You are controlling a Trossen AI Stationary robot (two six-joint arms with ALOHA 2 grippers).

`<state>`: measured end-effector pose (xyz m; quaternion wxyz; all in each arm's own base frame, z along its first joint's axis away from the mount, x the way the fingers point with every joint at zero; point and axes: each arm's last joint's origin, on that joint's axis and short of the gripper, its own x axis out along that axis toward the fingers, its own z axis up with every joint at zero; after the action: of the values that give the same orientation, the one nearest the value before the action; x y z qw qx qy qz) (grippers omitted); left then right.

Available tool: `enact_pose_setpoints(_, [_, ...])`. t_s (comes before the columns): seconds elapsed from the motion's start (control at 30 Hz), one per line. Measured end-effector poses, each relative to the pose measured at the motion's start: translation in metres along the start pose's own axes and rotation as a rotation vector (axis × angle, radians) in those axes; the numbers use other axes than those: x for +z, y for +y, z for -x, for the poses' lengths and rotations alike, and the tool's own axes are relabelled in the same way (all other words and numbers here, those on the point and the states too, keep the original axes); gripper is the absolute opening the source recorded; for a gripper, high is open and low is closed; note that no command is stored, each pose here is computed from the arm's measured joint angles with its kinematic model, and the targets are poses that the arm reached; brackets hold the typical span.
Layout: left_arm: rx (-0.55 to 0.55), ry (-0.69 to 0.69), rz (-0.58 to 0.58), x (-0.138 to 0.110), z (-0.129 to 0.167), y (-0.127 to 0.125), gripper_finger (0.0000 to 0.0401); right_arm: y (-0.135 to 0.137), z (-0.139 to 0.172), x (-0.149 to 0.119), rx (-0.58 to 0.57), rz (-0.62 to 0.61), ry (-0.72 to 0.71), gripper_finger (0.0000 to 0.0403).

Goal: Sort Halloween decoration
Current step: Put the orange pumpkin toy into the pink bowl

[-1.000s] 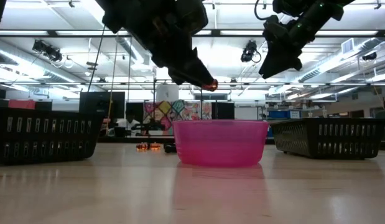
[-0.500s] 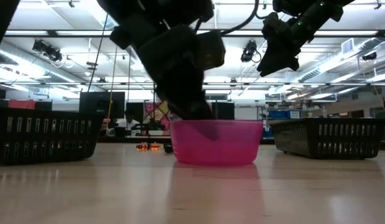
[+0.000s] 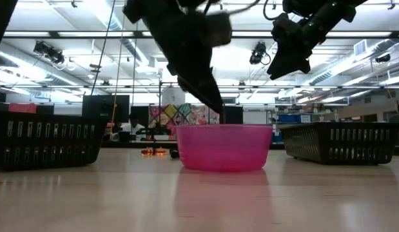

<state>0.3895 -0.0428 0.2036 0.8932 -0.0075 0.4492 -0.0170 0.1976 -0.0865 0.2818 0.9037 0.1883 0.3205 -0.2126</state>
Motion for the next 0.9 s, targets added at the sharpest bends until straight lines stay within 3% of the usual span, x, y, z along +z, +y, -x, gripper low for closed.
enact_pose_setpoints(0.17, [0.060, 0.034, 0.123, -0.009, -0.005, 0.046, 0.0142, 0.000, 0.000, 0.000, -0.001, -0.001, -0.001, 0.0140])
enact_pose_setpoints(0.33, [0.055, 0.048, 0.075, -0.012, -0.004, 0.068, 0.0143, 0.000, 0.000, 0.000, -0.011, -0.007, -0.004, 0.0140])
enact_pose_setpoints(0.7, [-0.039, 0.140, 0.013, -0.028, -0.038, 0.066, 0.0181, -0.001, 0.000, 0.000, -0.026, -0.036, -0.007, 0.0140])
enact_pose_setpoints(0.9, [0.006, 0.197, -0.017, -0.036, -0.052, 0.059, 0.0187, -0.001, 0.000, 0.000, -0.026, -0.035, -0.009, 0.0140])
